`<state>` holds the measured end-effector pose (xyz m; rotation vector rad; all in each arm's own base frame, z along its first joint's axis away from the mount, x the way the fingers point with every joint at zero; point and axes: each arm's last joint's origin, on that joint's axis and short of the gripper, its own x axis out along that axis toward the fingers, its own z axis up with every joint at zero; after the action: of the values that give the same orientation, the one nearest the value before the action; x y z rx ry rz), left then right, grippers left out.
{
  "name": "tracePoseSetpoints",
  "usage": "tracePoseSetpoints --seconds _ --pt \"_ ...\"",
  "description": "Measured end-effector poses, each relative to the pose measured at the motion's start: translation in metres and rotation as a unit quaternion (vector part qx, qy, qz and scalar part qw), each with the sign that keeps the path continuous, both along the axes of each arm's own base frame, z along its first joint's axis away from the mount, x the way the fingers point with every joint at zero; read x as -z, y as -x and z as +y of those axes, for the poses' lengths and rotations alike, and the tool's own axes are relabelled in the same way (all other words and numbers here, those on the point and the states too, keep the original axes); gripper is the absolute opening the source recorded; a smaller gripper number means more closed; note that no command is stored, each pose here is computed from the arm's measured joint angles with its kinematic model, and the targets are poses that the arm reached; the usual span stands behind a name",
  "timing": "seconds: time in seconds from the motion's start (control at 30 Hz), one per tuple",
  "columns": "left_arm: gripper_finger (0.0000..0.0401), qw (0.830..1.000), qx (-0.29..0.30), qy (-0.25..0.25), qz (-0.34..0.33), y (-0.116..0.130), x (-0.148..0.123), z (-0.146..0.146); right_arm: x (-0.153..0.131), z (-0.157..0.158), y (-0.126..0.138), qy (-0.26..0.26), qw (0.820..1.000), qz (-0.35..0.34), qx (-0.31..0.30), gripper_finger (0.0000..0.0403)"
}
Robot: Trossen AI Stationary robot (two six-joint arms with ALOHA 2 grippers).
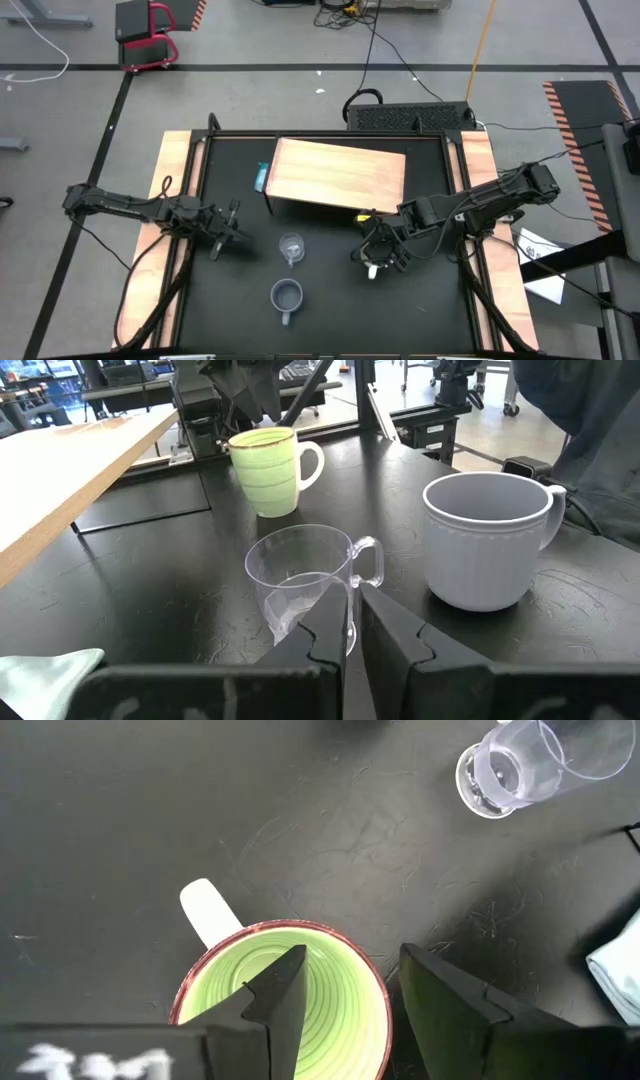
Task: Stack small to large cups/mugs on shelf
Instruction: Put the green cup on the shelf
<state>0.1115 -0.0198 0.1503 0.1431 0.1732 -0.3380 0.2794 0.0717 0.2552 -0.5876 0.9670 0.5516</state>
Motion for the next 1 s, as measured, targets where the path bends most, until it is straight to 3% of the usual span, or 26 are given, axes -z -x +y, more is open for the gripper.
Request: tracePoseSetpoints --seconds 0.6,1.0 --pt "0.0033 1.000 0.000 0.000 0.000 0.000 0.000 0.000 0.021 0.008 -0.008 0.057 0.992 0.017 -0.109 0.0150" --pt "0.0033 1.000 0.000 0.000 0.000 0.000 0.000 0.000 0.020 0.008 -0.010 0.063 0.991 0.009 -0.120 0.0150"
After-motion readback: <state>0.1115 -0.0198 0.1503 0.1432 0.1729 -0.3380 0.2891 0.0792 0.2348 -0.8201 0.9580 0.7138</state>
